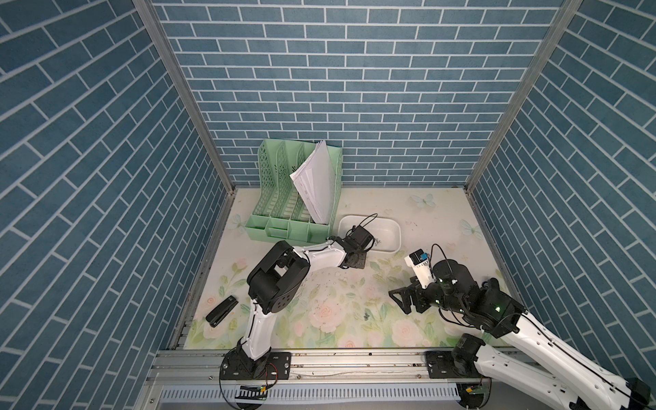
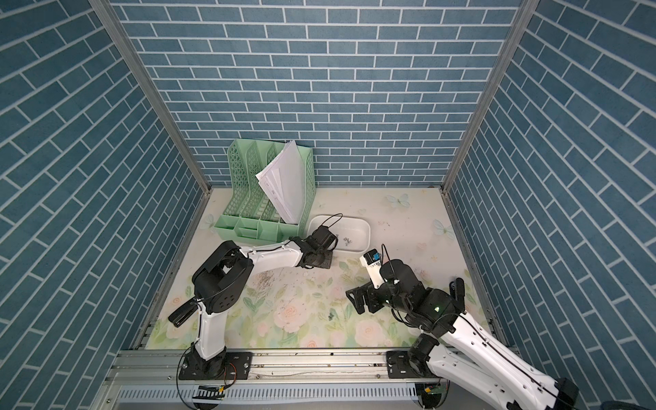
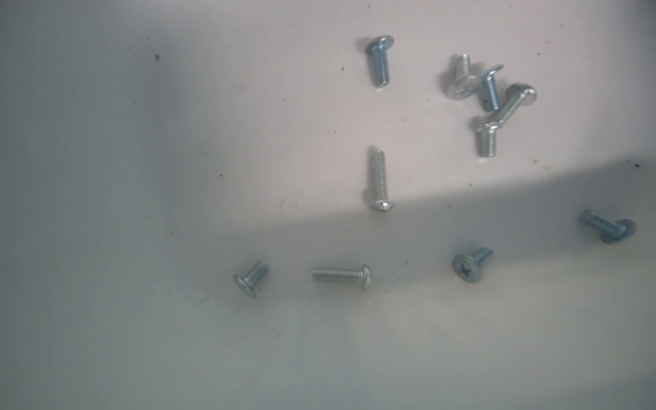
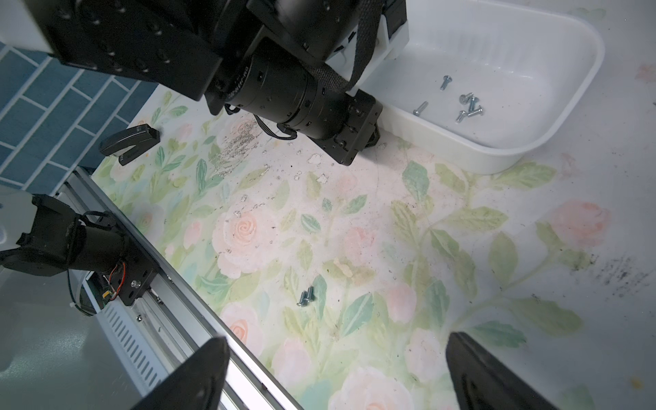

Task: Put the screws on the desktop into the storage box
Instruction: Pick up the screw from the center of the board, then place the screw in the storage box.

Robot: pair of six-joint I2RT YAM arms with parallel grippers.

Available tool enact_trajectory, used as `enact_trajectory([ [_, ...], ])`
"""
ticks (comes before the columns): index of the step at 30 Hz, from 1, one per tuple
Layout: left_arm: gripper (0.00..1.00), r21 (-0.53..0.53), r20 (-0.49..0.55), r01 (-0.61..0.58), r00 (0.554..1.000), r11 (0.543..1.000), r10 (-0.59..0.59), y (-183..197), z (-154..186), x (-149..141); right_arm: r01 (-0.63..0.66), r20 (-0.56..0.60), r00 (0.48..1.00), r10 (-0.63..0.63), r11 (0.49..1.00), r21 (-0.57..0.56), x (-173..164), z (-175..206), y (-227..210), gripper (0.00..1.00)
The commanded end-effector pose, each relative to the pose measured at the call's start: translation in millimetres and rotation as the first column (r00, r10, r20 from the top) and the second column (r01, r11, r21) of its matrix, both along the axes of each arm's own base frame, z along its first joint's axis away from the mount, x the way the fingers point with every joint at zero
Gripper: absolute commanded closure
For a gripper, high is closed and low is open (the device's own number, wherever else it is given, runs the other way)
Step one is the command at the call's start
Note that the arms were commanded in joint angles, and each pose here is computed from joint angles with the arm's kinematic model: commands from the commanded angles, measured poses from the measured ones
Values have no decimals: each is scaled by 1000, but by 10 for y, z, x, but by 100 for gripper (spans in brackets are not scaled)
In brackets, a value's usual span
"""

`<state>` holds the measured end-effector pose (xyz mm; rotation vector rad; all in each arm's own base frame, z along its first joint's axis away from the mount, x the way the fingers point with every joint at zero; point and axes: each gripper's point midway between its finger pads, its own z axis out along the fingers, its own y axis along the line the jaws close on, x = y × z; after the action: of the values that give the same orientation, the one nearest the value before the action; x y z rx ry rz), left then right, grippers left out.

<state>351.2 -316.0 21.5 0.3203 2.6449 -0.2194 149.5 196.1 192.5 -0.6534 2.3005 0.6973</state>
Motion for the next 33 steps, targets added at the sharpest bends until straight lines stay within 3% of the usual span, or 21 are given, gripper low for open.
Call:
enact_trajectory([
  [1,90,40,-69,10,998,999,-7,106,-168,-142,1,-19,1000,-1,1000,-4,-26,-58,-1,0],
  [17,90,-163,-46,126,990,978,-135,-135,608,-337,22,1,1000,-22,1000,-5,7,-31,-32,0],
  [25,90,-258,20,113,994,960,-112,-233,932,15,26,8,1000,-26,1000,0,9,-13,-41,1],
  [33,86,-302,28,81,997,950,-76,-248,954,395,26,11,1000,-26,1000,7,7,5,-42,0],
])
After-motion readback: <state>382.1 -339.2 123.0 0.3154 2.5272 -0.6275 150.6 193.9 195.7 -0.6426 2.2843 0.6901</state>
